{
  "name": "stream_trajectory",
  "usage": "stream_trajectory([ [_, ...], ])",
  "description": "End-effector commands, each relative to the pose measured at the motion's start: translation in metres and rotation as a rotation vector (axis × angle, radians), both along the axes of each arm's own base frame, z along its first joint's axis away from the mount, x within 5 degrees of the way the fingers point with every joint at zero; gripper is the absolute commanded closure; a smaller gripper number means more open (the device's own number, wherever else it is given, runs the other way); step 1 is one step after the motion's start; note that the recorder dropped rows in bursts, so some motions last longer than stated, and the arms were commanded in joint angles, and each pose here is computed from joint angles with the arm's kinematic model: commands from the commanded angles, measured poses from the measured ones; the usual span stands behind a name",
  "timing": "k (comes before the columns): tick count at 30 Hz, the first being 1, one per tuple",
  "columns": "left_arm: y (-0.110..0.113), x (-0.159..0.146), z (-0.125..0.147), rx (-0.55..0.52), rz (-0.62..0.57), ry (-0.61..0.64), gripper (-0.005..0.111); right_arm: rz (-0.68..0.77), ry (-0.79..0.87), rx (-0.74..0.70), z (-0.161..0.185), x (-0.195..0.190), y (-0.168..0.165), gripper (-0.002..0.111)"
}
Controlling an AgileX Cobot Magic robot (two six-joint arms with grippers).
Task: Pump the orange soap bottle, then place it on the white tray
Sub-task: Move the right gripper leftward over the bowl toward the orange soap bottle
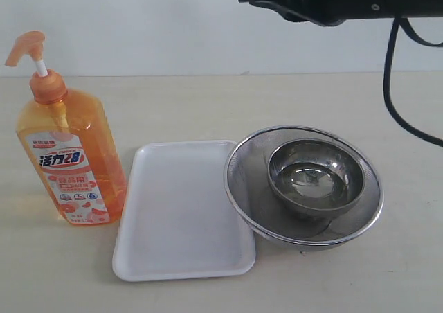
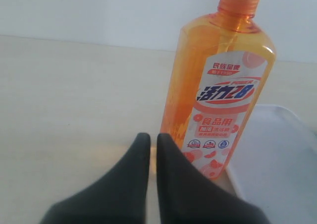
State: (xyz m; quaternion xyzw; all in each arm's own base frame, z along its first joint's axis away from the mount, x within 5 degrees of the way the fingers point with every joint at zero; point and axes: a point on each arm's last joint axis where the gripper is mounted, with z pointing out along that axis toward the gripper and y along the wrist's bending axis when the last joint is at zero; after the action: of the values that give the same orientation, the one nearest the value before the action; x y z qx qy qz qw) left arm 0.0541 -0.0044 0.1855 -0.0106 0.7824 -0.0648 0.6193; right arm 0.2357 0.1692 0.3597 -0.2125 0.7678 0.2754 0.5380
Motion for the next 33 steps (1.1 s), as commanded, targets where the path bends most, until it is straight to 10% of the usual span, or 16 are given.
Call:
stream_trajectory([
  [1,0.000,0.000,-0.001,-0.003,0.002,0.001,0.102,-0.022,0.022,0.044,0.003,0.001,-0.001,0.108],
  [11,0.000,0.000,-0.001,-0.003,0.002,0.001,0.102,-0.428,-0.205,0.126,-0.024,0.010,-0.039,0.108],
  [20,0.000,0.000,-0.001,-0.003,0.002,0.001,0.102,-0.240,-0.537,0.015,-0.029,-0.004,-0.030,0.108],
  [33,0.000,0.000,-0.001,-0.003,0.002,0.001,0.102,0.020,-0.354,0.069,-0.062,0.010,-0.017,0.108],
])
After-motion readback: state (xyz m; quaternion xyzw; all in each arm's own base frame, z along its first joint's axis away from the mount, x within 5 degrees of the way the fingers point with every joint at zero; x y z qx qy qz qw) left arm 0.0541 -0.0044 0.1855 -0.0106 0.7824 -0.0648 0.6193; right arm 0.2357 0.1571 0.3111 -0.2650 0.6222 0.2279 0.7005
